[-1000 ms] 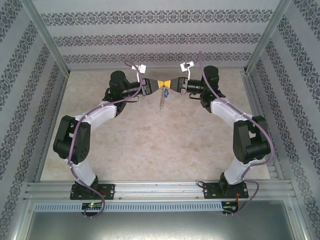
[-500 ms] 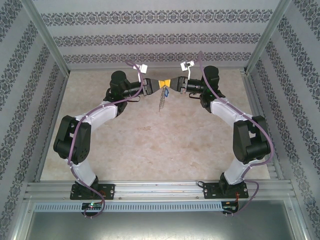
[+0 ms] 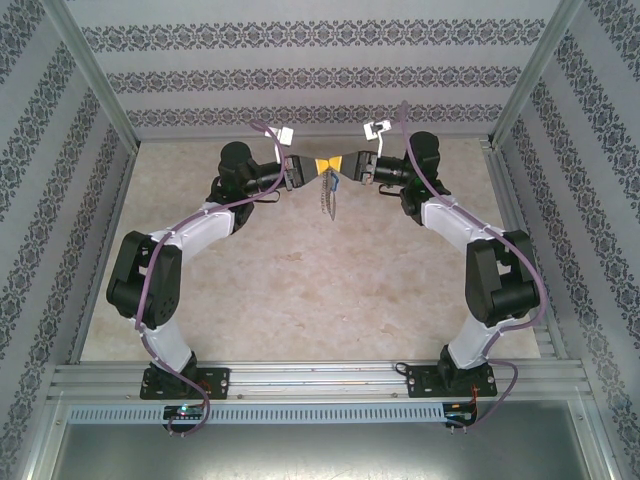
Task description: Put the keys on the keyring
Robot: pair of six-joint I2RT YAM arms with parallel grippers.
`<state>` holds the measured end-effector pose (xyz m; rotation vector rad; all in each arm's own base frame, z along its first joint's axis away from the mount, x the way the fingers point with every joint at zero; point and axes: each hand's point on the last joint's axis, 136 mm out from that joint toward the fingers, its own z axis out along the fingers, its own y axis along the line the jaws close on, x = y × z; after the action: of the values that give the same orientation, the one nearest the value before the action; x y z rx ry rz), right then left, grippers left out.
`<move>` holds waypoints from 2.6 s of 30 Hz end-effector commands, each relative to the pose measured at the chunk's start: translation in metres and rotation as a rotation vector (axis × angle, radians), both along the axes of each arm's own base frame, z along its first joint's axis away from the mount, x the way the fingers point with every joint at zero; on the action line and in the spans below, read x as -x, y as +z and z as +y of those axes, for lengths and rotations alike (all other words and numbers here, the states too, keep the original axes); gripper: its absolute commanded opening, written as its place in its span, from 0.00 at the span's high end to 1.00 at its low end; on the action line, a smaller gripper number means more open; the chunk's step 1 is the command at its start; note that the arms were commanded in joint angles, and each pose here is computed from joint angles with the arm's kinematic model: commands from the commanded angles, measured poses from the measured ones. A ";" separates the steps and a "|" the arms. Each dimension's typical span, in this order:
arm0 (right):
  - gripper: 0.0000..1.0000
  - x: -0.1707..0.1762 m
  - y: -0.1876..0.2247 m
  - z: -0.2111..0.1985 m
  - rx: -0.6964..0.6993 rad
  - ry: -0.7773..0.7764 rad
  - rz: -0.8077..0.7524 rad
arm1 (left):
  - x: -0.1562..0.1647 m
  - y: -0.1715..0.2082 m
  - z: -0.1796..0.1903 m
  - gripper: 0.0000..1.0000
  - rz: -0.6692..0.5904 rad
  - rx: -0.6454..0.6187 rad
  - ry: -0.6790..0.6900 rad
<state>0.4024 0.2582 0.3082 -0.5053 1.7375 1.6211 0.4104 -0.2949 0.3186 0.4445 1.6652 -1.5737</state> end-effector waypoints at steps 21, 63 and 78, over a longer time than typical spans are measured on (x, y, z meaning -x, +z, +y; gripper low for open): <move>0.54 0.028 -0.035 -0.038 0.105 -0.447 -0.151 | 0.012 0.033 0.008 1.00 -0.138 0.109 0.086; 1.00 0.055 -0.027 0.029 0.188 -0.175 -0.253 | 0.017 0.036 0.003 1.00 -0.155 0.123 0.088; 1.00 0.059 -0.034 0.041 0.175 -0.041 -0.195 | 0.019 0.034 0.004 1.00 -0.152 0.128 0.088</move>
<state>0.3567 0.2895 0.2684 -0.5995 1.7611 1.2560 0.4080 -0.2922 0.3162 0.3470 1.5723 -1.5334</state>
